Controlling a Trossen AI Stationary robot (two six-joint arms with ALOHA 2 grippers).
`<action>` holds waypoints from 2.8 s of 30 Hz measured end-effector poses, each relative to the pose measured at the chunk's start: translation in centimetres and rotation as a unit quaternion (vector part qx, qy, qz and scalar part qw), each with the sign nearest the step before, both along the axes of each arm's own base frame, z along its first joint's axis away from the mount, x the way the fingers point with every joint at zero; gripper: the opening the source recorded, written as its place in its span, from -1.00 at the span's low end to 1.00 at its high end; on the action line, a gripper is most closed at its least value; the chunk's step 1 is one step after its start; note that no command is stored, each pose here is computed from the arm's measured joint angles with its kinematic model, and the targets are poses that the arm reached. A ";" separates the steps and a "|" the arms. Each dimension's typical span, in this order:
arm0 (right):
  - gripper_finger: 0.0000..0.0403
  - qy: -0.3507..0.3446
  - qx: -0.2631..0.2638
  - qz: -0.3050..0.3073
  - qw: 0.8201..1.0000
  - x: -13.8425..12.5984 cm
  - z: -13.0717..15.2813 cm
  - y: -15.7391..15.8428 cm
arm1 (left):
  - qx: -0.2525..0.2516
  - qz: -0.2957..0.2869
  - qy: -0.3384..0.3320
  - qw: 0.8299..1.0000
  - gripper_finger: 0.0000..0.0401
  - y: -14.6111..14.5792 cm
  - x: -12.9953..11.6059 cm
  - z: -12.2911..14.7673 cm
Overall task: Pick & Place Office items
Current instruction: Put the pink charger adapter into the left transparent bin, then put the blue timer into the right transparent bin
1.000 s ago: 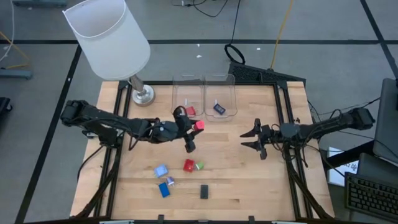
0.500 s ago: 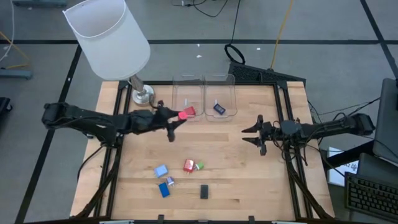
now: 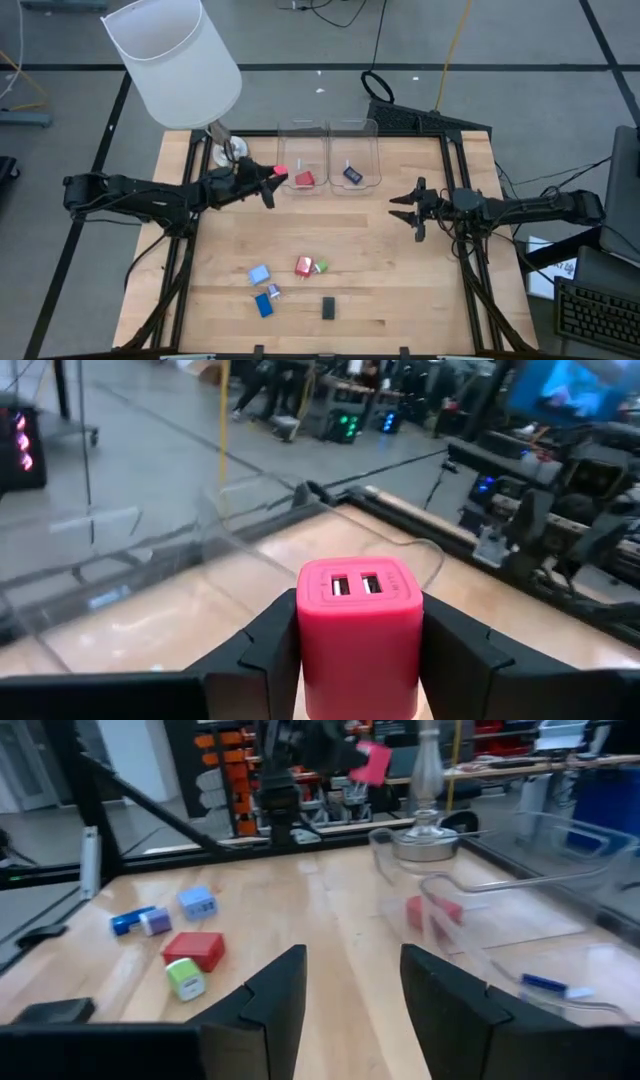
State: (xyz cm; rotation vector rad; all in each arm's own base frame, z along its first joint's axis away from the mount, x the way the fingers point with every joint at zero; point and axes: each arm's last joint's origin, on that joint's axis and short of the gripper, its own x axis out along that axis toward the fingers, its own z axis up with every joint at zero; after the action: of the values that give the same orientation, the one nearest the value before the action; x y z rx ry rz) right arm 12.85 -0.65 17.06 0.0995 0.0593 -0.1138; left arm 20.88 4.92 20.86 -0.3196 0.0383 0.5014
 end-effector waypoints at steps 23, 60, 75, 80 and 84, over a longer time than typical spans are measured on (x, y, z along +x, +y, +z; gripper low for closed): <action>-0.28 0.006 0.008 -0.018 1.000 0.0 -0.1 -0.5 | -0.113 0.086 0.023 0.990 -0.22 3.2 4.3 -3.2; -0.29 0.007 0.009 -0.018 1.000 0.0 -0.2 -0.5 | -0.132 0.141 0.093 0.977 -0.03 2.8 3.7 -4.7; -0.29 0.001 0.009 -0.019 1.000 -0.1 -0.6 -0.5 | -0.124 0.140 0.097 0.978 -0.40 2.8 3.7 -4.7; -0.29 0.001 0.009 -0.020 1.000 -0.1 -0.6 -0.5 | -0.123 0.139 0.097 0.978 -0.47 2.8 3.7 -4.7; -0.29 0.001 0.009 -0.020 1.000 -0.1 -0.6 -0.5 | -0.106 0.133 0.111 0.979 -0.45 2.8 3.7 -4.7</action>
State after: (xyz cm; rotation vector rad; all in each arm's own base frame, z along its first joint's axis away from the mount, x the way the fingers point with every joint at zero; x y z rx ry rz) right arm 12.71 -1.14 16.47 0.1185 0.0612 -0.1527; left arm 24.53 7.72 16.11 -0.4793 0.2691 0.8001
